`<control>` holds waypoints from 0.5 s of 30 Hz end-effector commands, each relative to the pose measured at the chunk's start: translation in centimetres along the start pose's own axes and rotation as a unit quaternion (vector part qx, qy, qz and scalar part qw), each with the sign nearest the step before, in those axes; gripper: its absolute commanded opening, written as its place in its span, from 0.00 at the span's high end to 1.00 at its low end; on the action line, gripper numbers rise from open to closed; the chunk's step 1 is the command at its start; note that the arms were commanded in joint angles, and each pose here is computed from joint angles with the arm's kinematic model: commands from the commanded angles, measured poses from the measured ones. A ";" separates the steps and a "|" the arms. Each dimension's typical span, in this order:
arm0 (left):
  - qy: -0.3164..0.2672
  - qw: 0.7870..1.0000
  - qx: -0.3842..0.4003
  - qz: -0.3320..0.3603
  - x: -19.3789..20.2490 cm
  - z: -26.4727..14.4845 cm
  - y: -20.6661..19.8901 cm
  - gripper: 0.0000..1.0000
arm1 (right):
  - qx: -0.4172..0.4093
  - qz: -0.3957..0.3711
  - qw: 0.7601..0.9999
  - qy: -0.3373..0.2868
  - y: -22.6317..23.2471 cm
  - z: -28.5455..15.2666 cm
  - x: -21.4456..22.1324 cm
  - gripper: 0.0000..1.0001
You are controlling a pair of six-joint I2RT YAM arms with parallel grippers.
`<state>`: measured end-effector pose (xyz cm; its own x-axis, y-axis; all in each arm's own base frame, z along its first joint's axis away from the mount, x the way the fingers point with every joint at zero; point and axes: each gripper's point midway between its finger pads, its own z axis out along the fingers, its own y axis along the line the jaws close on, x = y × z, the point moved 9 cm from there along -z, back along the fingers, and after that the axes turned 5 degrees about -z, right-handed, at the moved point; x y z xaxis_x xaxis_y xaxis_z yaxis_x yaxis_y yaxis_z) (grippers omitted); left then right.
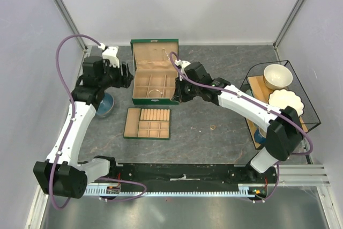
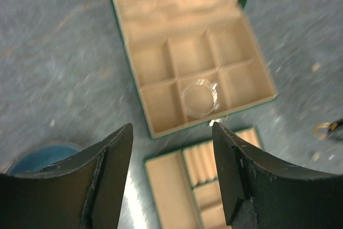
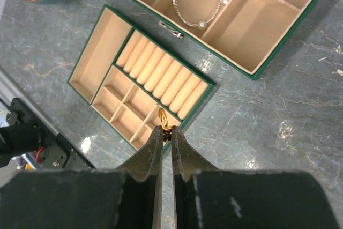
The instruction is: Organize the mixed jewelry
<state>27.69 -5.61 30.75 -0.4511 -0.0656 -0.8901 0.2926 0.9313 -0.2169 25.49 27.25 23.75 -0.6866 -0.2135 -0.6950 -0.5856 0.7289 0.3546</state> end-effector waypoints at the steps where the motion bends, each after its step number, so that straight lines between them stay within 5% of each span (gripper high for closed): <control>1: 0.118 0.986 -0.078 0.091 4.5 -2.1 2.5 0.32 | 0.027 0.012 1.000 -0.004 -0.2 1.4 0.0 1.00; 15: 0.256 0.960 -0.067 0.095 13.7 -0.5 4.3 0.35 | 0.024 -0.032 0.999 -0.003 0.9 2.4 0.3 1.00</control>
<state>22.28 -2.98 19.32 -0.7656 0.2029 -0.6105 0.2866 0.9572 -0.0411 25.22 28.58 21.48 -0.6933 -0.2640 -0.6705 -0.5818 0.7542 0.3046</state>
